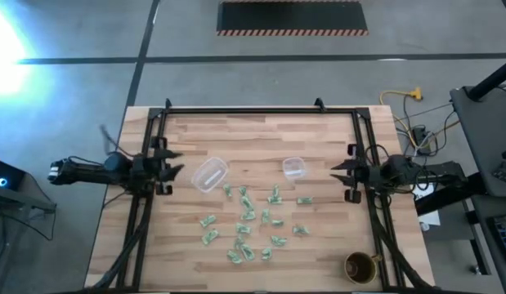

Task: Pick and place Stevia / Truvia into bins
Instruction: Put the light green stevia packet into the left transparent container

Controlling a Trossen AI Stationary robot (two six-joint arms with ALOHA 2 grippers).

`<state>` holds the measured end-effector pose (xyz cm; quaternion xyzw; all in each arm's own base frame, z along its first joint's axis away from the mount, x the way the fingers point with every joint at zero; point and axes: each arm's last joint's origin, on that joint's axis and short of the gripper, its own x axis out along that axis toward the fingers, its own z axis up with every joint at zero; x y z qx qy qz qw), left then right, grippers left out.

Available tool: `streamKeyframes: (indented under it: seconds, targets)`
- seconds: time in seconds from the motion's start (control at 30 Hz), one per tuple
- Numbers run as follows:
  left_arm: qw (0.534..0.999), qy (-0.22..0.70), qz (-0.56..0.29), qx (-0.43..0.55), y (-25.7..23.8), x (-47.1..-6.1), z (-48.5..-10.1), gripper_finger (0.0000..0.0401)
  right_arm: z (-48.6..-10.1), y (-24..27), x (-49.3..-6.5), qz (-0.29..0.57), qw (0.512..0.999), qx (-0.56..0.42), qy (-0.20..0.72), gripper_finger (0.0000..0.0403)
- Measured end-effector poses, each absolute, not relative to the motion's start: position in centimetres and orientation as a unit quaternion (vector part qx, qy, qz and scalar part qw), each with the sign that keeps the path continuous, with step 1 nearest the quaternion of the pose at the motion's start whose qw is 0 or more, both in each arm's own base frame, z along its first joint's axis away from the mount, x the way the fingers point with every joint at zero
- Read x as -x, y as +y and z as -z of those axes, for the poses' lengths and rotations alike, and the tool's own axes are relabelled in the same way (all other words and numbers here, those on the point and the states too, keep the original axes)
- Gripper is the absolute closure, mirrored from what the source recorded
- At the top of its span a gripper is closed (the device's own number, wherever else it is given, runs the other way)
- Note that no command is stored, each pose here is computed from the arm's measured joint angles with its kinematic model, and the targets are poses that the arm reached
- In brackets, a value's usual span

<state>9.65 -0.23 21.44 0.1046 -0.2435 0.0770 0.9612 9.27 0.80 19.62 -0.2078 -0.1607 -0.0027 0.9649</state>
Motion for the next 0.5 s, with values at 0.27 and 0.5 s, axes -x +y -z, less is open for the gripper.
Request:
streamKeyframes:
  seconds: [0.27,0.5]
  targets:
    - [0.966,-0.251,-0.068,0.004,-0.1,-9.7,-21.5,0.0264,-19.9,0.8,-9.2,-0.014,0.978,0.109,-0.177,0.0335]
    - [0.982,-0.181,-0.053,0.026,-0.3,-10.8,-20.2,0.0264,-19.3,0.9,-9.4,-0.026,0.988,0.063,-0.140,0.0335]
